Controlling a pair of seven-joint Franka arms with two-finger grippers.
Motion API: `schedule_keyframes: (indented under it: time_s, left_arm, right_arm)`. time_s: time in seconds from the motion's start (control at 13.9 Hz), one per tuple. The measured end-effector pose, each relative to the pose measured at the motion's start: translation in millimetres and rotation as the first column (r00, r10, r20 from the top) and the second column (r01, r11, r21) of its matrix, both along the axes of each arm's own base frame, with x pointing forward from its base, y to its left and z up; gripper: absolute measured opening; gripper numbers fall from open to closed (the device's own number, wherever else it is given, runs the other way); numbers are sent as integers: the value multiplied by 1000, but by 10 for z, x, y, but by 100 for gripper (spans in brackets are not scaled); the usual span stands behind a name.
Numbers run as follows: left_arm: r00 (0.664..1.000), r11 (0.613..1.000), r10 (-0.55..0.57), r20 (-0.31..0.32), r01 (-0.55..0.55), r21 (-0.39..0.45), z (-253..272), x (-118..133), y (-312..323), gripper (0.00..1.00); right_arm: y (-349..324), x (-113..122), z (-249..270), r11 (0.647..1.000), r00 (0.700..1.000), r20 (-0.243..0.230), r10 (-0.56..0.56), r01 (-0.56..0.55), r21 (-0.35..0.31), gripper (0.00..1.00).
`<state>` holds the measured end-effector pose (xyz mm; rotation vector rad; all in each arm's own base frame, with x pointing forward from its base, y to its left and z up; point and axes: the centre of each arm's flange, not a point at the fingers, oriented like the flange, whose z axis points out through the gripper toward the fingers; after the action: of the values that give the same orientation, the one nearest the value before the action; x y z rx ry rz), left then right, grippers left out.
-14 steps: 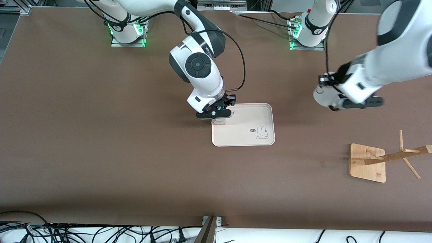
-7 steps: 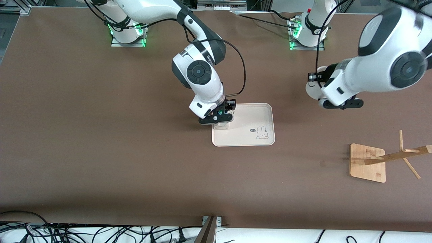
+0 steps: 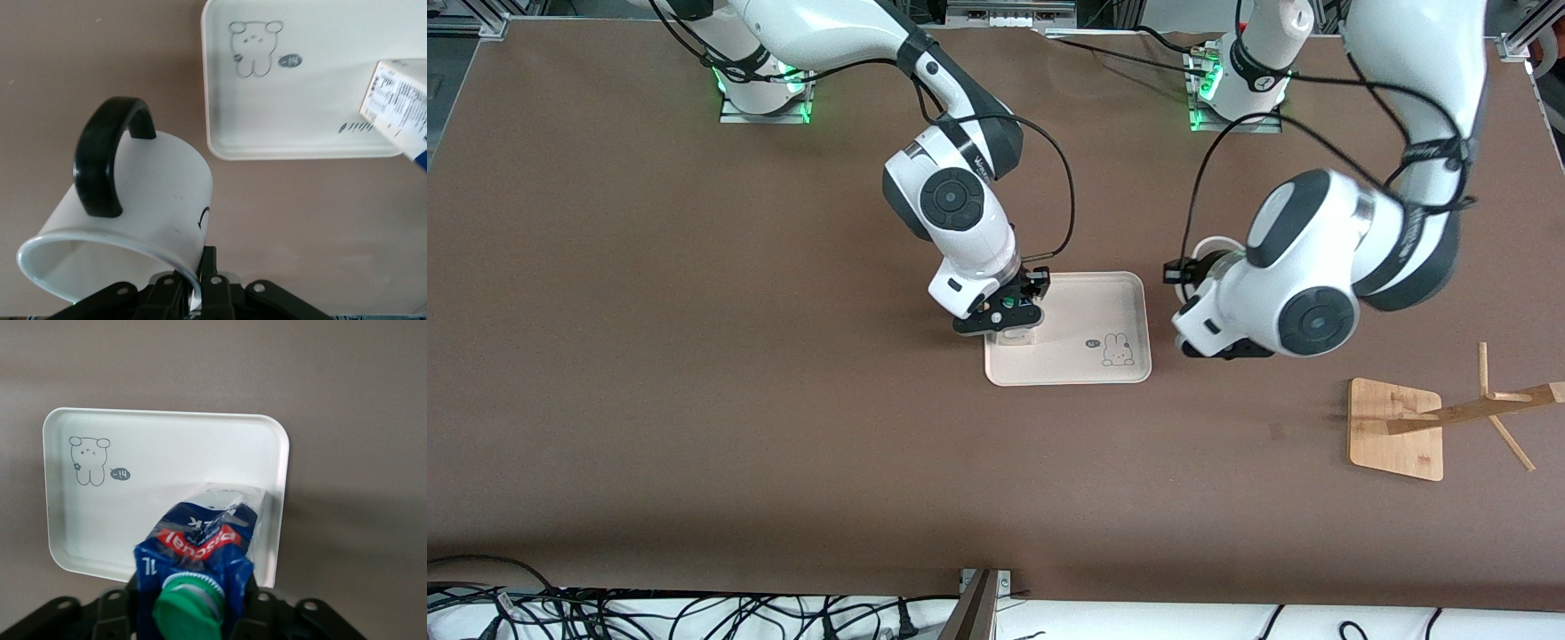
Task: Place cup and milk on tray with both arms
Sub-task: 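Lower the carton onto the tray while the left gripper carries the mug over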
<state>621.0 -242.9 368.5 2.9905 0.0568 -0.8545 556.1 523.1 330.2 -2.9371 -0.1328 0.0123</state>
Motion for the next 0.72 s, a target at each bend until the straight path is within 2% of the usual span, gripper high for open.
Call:
schedule_keyframes:
  time_s: [0.14, 0.29, 0.5, 0.72]
  left_arm:
    - [1000, 1000, 14, 28, -14, -11, -347, 67, -285, 8]
    - [999, 999, 31, 21, -30, -17, -622, 76, -437, 8]
    - [995, 994, 86, -41, -88, -71, -962, 100, -454, 8]
    - [989, 987, 117, -94, -127, -98, -1387, 80, -513, 8]
  right_arm:
    - [5, 14, 61, 1000, 1000, 4, -15, 15, 6, 81]
    - [-3, 16, 217, 999, 999, 5, -36, 36, 11, 100]
    - [-248, 92, 743, 997, 997, -18, -74, 74, 15, 100]
    - [-859, 359, 1320, 991, 991, -20, -133, 133, 14, 100]
